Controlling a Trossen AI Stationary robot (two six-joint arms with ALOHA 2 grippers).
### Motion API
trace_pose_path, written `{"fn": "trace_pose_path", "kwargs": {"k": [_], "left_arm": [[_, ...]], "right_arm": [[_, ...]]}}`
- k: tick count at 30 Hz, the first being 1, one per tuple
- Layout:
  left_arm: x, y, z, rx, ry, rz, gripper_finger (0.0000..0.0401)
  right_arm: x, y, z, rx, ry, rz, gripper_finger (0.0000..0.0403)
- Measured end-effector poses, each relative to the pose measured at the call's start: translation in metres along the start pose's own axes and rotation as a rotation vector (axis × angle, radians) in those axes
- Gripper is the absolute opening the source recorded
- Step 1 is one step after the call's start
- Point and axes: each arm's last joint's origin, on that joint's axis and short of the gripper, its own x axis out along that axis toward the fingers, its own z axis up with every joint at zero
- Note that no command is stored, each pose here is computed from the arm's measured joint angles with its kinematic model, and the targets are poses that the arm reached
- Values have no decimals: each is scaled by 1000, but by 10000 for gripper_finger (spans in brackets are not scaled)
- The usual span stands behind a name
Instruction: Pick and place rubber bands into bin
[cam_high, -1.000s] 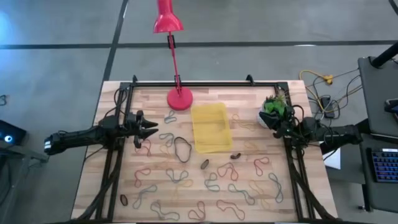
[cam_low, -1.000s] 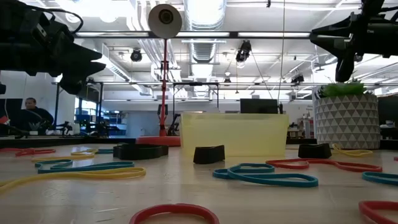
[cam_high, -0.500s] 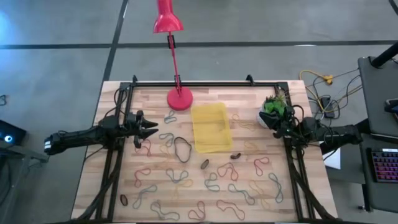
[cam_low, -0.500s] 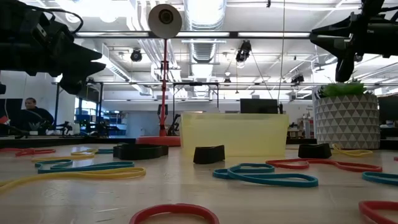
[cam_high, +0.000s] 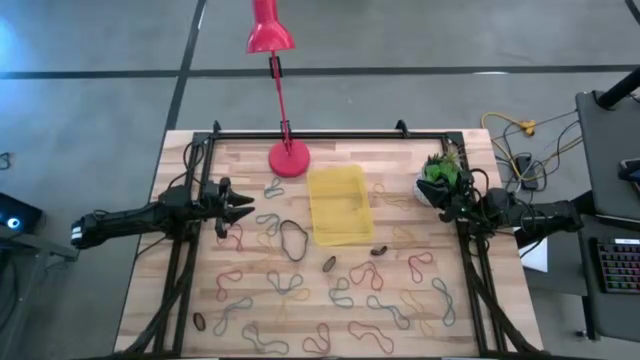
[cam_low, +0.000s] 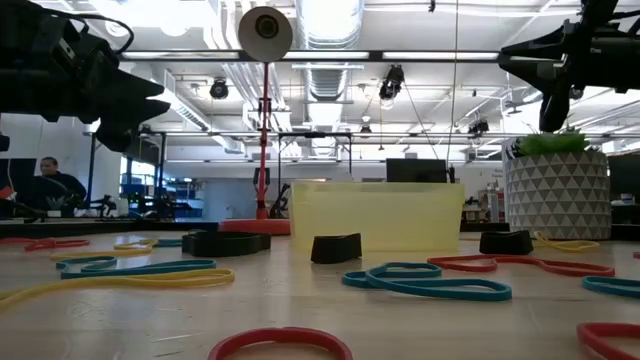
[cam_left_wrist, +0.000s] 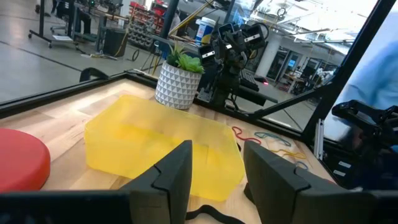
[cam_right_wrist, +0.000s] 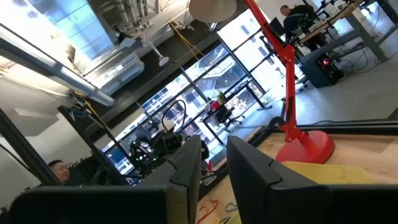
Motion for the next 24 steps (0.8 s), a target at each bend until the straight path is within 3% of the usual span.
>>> {"fn": "trace_pose_path", "kwargs": {"k": [17, 24], "left_arm": [[0, 0, 0, 0, 0, 0, 129], [0, 0, 0, 0, 0, 0, 129]], "right_arm": [[0, 0, 0, 1, -4, 1, 68], [-1, 4, 11, 80, -150, -16, 68]]}}
